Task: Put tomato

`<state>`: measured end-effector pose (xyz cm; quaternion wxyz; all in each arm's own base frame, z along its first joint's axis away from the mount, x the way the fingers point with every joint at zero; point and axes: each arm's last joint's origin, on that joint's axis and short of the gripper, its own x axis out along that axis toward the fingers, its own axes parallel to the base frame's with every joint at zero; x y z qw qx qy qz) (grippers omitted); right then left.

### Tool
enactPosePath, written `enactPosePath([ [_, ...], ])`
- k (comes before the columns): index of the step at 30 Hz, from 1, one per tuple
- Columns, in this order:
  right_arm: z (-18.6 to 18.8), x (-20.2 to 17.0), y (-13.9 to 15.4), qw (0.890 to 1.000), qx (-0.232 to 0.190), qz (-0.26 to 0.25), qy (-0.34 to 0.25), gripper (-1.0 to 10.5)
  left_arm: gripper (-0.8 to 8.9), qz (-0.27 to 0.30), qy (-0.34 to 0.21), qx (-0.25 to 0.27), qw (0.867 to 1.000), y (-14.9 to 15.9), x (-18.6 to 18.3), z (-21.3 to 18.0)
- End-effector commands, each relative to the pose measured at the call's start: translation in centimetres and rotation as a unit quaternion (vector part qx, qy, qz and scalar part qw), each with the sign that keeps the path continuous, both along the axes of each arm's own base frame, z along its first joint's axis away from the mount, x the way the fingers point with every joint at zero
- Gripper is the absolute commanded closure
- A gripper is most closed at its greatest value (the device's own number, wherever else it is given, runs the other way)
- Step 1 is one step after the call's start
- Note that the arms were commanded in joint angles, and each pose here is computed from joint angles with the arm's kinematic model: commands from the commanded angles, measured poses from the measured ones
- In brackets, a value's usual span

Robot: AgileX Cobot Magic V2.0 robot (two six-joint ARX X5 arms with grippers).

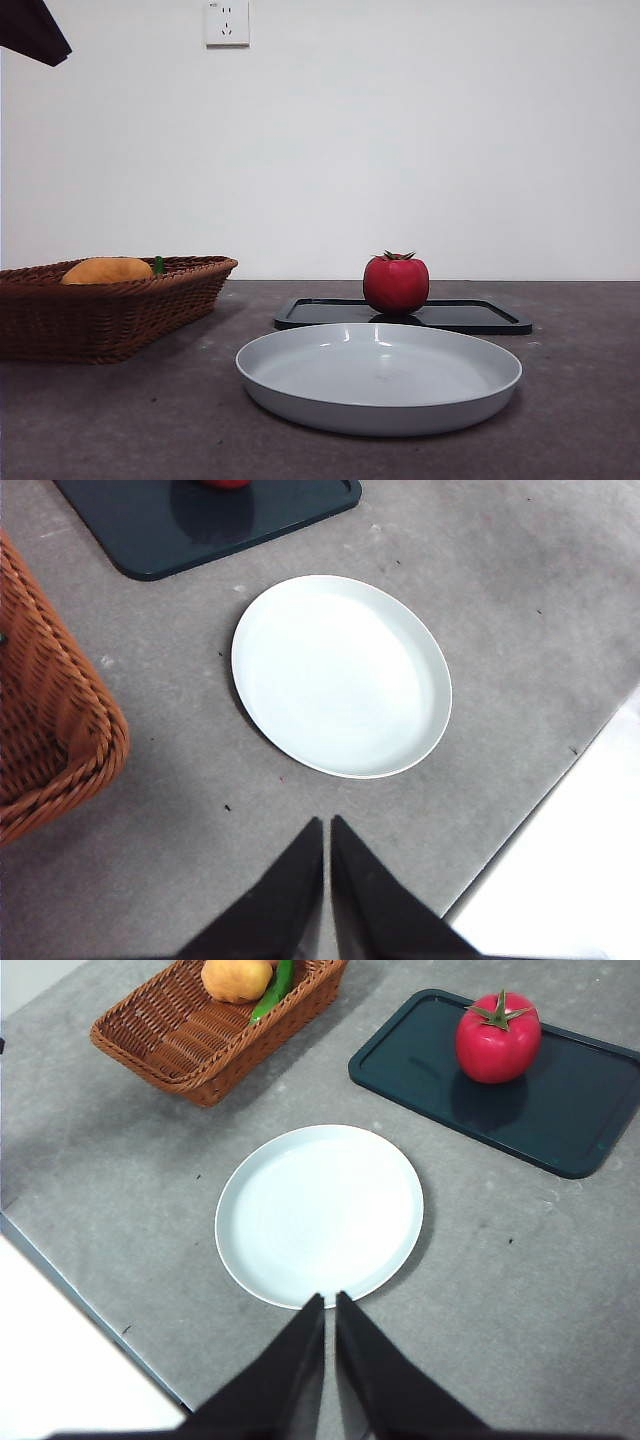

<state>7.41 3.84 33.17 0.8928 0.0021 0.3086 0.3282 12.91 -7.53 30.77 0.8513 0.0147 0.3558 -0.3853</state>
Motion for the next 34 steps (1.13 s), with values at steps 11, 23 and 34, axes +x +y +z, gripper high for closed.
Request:
enactPosePath([
  [11,0.2,0.1,0.1,1.0,0.007,0.001,-0.001,9.4,8.04,0.219,-0.347,0.026,0.911,5.0,-1.1,4.0],
  [23,0.2,0.1,0.1,1.0,0.007,0.001,-0.001,9.4,8.04,0.403,-0.419,0.08,0.81,8.1,-3.1,-5.4],
  [34,0.2,0.1,0.1,1.0,0.007,0.001,-0.001,9.4,8.04,0.414,-0.361,0.075,0.832,8.2,-3.0,-13.8],
])
